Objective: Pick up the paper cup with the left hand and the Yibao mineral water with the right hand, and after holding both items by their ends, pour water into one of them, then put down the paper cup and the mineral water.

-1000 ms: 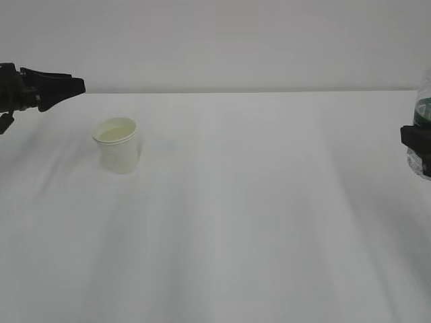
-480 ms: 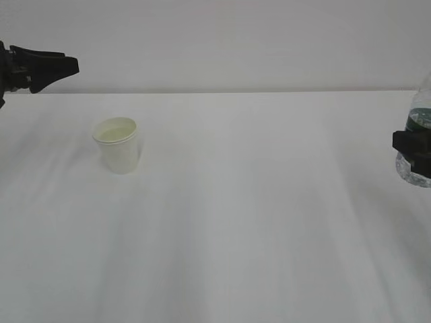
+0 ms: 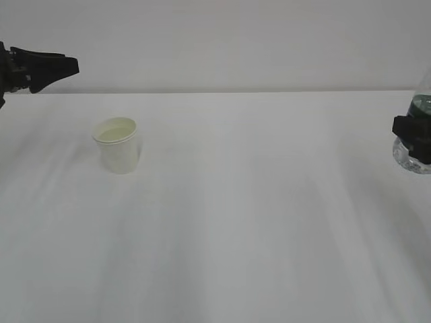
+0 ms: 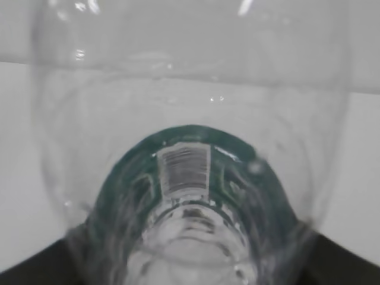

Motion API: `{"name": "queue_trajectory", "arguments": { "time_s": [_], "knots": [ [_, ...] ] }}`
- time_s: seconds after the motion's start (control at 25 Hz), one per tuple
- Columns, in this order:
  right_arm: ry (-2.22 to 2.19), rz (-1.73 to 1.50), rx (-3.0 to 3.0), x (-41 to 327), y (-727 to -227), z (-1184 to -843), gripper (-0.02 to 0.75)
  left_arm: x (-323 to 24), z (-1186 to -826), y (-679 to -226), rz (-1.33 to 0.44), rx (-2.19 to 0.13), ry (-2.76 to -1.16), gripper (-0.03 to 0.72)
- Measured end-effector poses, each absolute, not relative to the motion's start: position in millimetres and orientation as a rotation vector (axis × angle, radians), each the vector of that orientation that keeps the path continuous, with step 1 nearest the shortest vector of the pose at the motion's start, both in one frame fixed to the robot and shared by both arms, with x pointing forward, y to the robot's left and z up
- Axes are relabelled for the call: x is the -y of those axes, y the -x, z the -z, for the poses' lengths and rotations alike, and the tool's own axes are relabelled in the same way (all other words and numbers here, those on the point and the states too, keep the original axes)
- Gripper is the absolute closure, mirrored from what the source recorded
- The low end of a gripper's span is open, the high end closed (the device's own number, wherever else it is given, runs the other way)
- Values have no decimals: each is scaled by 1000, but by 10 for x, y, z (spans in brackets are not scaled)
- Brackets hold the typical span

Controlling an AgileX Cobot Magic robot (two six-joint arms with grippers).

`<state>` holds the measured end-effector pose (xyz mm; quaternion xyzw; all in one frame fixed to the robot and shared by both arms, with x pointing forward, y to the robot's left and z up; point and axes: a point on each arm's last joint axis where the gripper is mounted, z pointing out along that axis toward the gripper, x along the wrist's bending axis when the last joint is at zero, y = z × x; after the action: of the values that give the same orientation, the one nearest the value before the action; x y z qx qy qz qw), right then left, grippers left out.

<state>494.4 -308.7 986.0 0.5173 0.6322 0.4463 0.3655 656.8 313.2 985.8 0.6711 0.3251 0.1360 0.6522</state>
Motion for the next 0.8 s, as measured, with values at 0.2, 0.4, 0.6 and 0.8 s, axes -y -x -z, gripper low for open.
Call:
{"name": "queue_trajectory", "arguments": {
  "time_s": [0.2,0.4,0.6,0.8],
  "knots": [
    [-1366,-1203,-1587,3080,-4971,-9742,312,-3130,-9855,-6566,-306,-738,-1526,214],
    [-1421,-1194,-1565,3086,-4872,-9515,312,-3129,-9853,-6564,-305,-736,-1530,214],
    [-1428,-1175,-1517,3107,-4763,-9421,312,-3129,-9851,-6563,-304,-736,-1532,220],
    [-1351,-1110,-1559,3114,-4750,-9400,312,-3129,-9851,-6563,-304,-736,-1532,221]
  ]
}}
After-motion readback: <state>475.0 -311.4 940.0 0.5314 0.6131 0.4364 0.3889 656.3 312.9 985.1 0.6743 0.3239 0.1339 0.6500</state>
